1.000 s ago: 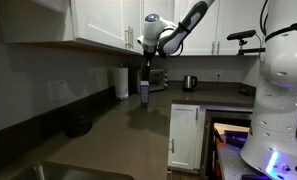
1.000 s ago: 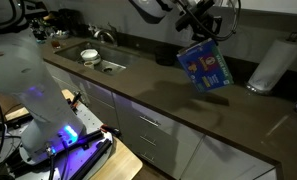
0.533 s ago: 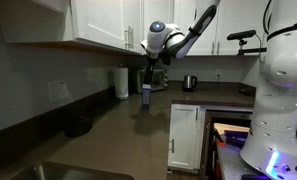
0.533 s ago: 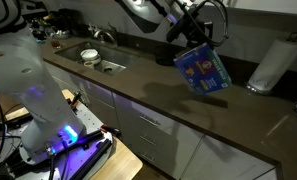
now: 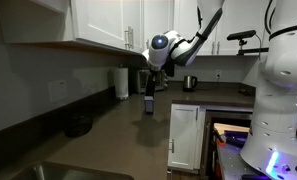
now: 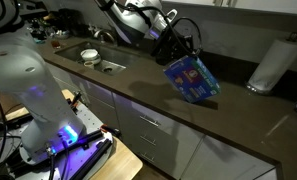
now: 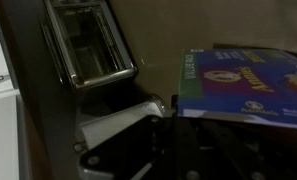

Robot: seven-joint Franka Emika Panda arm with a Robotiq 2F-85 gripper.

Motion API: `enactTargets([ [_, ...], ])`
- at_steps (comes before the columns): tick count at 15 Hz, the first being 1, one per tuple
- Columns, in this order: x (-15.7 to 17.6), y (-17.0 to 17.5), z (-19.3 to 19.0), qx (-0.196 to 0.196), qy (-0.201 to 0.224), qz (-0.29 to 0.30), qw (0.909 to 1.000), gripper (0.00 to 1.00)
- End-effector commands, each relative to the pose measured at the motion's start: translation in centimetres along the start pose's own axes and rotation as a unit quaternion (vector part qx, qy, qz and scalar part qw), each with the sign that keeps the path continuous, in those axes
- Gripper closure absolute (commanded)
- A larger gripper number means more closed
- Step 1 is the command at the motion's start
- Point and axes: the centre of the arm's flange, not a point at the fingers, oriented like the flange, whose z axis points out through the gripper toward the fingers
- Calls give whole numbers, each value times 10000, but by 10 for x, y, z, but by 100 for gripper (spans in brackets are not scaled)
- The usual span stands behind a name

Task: Place the blue box on its side

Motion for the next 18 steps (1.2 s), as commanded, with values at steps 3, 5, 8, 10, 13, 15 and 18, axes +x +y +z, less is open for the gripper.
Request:
enactTargets([
  [3,1,-47,-47,328,28,-255,9991,100],
  [5,3,-55,-61,668,-113,-221,9975,74],
  [8,5,-53,-76,1524,-531,-332,9863,61],
  [10,8,-45,-82,2071,-722,-424,9747,48],
  [13,10,-32,-81,2850,-998,-463,9522,28],
  [15,12,-21,-80,3376,-1104,-447,9337,15],
  [18,12,-5,-80,4165,-1274,-379,8994,1],
])
